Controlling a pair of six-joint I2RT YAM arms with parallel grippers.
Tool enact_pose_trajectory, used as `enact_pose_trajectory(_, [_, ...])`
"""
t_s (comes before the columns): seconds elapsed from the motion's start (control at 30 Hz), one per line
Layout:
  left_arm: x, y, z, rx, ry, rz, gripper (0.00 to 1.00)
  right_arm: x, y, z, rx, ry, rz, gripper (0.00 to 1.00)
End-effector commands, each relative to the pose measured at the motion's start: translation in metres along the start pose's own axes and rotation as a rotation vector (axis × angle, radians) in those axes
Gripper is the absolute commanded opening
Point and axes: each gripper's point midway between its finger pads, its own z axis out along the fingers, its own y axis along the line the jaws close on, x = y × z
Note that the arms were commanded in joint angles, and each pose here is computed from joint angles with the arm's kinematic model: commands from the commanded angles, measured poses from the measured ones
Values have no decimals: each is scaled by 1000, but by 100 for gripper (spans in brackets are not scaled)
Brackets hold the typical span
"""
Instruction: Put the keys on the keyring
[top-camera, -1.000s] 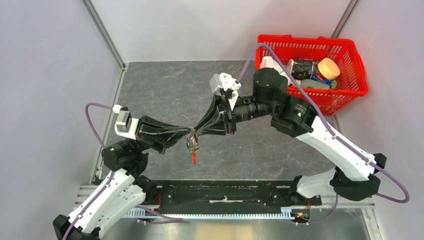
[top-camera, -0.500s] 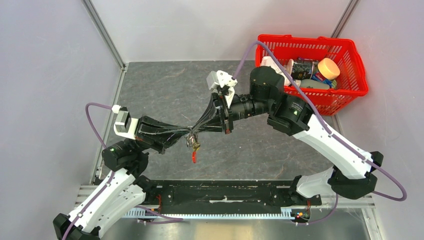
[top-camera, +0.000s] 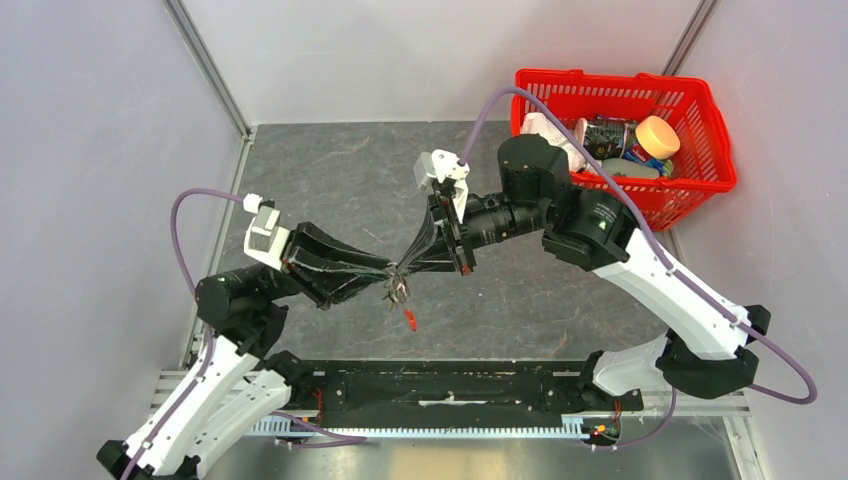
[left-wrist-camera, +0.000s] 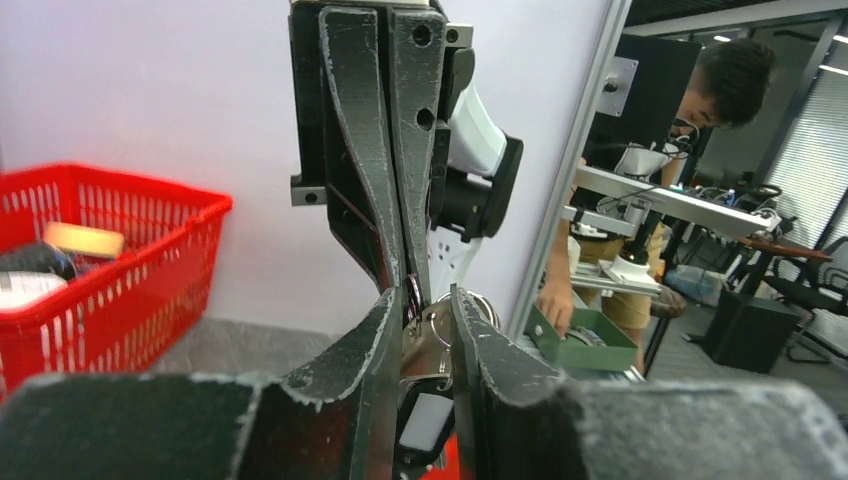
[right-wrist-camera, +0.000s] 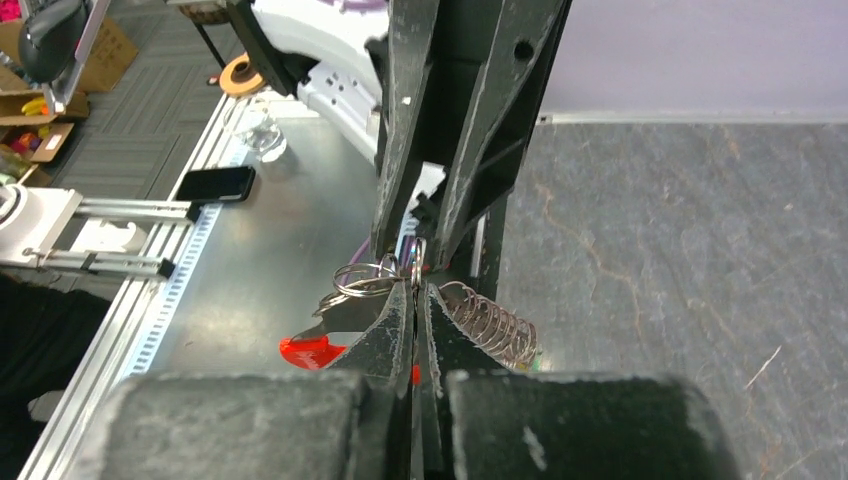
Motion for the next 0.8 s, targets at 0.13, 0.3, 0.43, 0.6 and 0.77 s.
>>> enact_pose_trajectory(0.13, [23,1,-12,-136,239,-106,32,30,28,-30,-10,135,51,0])
enact_pose_trajectory(0.3, [36,6,-12,-132,282,-180,35,50,37,-32,-48,196,127,0])
enact_pose_trajectory(0.43, [43,9,-13,-124,309,-219,37,57,41,-29,-76,219,184,0])
enact_pose_trajectory(0.6, [47,8,-13,-116,327,-258,41,67,34,-22,-82,271,251,0])
enact_pose_trajectory(0.77, [54,7,-15,-113,345,-294,42,75,30,-14,-96,294,292,0])
